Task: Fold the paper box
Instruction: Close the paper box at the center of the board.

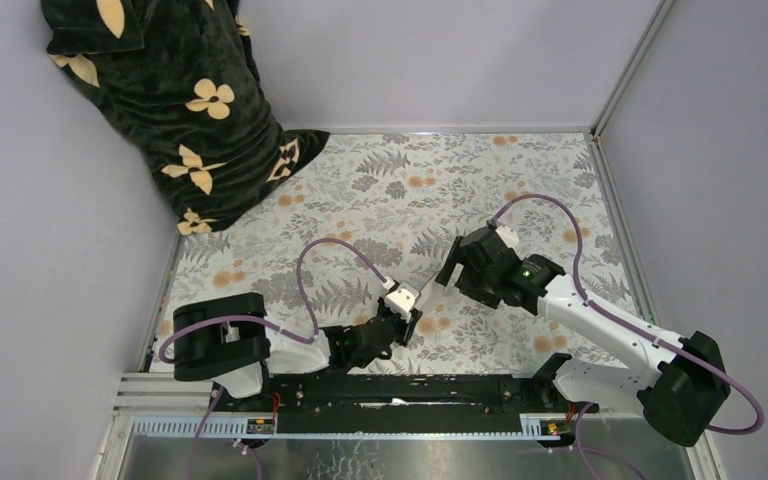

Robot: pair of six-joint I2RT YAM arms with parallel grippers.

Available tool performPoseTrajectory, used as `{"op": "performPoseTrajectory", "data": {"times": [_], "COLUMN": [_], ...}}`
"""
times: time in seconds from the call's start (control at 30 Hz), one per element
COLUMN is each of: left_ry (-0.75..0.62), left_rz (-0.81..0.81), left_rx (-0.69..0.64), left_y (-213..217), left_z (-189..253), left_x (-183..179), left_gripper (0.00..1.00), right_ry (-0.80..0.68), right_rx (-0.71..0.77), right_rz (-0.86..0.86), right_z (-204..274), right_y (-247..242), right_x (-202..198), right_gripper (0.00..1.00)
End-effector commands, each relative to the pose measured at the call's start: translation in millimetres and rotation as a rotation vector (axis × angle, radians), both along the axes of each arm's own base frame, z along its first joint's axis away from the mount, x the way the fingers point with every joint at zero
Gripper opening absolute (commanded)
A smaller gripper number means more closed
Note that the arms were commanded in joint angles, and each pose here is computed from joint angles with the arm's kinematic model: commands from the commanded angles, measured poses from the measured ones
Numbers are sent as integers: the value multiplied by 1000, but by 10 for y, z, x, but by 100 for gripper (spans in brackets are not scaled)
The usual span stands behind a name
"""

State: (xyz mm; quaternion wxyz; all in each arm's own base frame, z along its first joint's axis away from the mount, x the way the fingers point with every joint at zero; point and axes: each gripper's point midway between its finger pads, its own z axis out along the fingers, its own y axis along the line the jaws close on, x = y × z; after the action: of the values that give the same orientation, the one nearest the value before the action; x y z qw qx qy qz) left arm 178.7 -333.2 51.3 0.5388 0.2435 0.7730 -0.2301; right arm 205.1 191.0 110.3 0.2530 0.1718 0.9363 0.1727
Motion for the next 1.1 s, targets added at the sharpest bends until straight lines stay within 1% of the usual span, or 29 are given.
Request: {"op": "performPoseTrajectory", "data": {"times": [0.0,0.2,0.4,0.63,1.07], "left_ry": [55,59,59,63,66], "left_rz": [18,21,29,32,37], "left_rx": [195,186,195,196,206], "left_y": [295,314,316,338,340], "left_z": [-457,-444,-453,-461,-469], "left_x": [-71,-80,-67,-74,-77], "left_gripper": [8,8,8,8,8], "right_ry": [14,-41,22,18,-10], "right_rx": [63,118,126,135,174], "right_rz": [-82,-132,-121,-145,-203], "right_z": [57,197,-45,-159,-409], "right_y": [33,90,271,316,239], "right_x": [-7,99,71,100,78], "right_gripper": [93,94,94,94,81]}}
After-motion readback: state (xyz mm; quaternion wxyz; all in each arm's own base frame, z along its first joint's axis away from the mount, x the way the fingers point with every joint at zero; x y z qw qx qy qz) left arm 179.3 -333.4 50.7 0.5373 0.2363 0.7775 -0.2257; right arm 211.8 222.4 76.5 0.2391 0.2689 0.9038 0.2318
